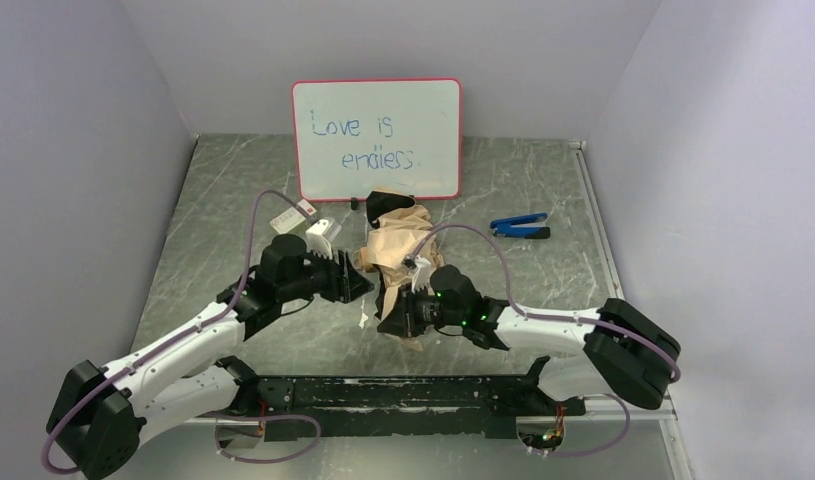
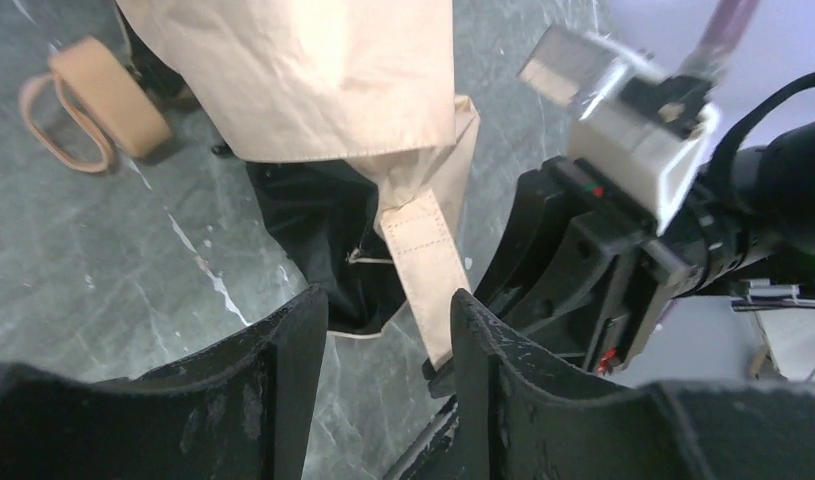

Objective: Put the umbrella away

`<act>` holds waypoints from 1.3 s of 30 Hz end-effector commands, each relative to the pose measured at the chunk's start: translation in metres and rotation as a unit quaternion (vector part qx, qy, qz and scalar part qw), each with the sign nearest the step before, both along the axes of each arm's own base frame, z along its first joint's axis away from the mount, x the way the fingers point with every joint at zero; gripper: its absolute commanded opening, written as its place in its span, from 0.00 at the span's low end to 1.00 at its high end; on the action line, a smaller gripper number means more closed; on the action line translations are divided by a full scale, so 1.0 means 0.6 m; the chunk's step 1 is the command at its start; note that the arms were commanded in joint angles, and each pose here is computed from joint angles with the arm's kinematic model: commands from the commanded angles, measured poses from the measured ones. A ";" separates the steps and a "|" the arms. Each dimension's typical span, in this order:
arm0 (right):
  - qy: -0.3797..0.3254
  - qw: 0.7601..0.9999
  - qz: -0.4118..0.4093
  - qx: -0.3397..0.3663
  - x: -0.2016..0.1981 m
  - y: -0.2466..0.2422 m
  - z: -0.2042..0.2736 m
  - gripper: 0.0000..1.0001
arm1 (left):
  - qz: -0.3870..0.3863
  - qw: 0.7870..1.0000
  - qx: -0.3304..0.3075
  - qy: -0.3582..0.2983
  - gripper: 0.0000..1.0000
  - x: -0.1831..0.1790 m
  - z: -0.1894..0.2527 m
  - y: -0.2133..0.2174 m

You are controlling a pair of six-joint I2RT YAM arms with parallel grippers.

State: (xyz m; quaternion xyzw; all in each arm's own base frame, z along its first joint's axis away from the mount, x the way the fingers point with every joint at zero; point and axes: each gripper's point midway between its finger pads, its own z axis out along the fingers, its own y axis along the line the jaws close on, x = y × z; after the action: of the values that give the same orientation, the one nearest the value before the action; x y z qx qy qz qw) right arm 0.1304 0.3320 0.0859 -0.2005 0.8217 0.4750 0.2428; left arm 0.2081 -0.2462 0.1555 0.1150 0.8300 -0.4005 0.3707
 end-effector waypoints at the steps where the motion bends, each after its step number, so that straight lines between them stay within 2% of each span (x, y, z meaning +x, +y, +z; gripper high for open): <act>1: 0.000 0.999 0.018 0.041 -0.020 0.000 0.039 0.15 | -0.033 0.998 -0.050 -0.002 0.53 -0.012 0.019 -0.021; 10: 0.009 1.000 0.008 0.017 -0.052 -0.050 0.036 0.18 | -0.042 0.999 -0.023 -0.015 0.53 0.003 0.017 -0.026; 22: 0.067 0.994 0.065 0.058 -0.127 -0.060 0.048 0.21 | -0.043 0.999 -0.030 -0.005 0.53 0.002 0.015 -0.031; 25: 0.078 0.997 0.024 0.009 -0.127 -0.084 0.013 0.22 | -0.042 0.999 -0.025 -0.006 0.53 0.003 0.013 -0.029; 27: 0.085 0.995 -0.021 -0.050 -0.118 -0.114 -0.024 0.26 | -0.041 0.999 -0.022 -0.005 0.53 0.003 0.010 -0.028; 28: 0.089 0.992 -0.045 -0.080 -0.113 -0.131 -0.043 0.30 | -0.040 0.999 -0.021 -0.004 0.53 0.003 0.008 -0.028; 31: 0.092 0.978 -0.112 -0.149 -0.096 -0.177 -0.079 0.31 | -0.039 0.999 -0.018 0.001 0.53 0.003 0.001 -0.028; 36: 0.079 0.964 -0.168 -0.192 -0.074 -0.209 -0.078 0.34 | -0.035 0.999 -0.007 0.003 0.53 0.008 -0.007 -0.026; 39: 0.052 0.958 -0.198 -0.201 -0.050 -0.218 -0.054 0.41 | -0.031 0.999 0.009 -0.005 0.52 0.015 -0.007 -0.021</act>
State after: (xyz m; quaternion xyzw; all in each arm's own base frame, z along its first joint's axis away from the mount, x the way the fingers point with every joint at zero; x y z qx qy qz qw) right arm 0.0765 0.2170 0.0359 -0.0855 0.9290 0.3067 0.1888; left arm 0.2054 -0.2579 0.1363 0.1326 0.8363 -0.4126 0.3358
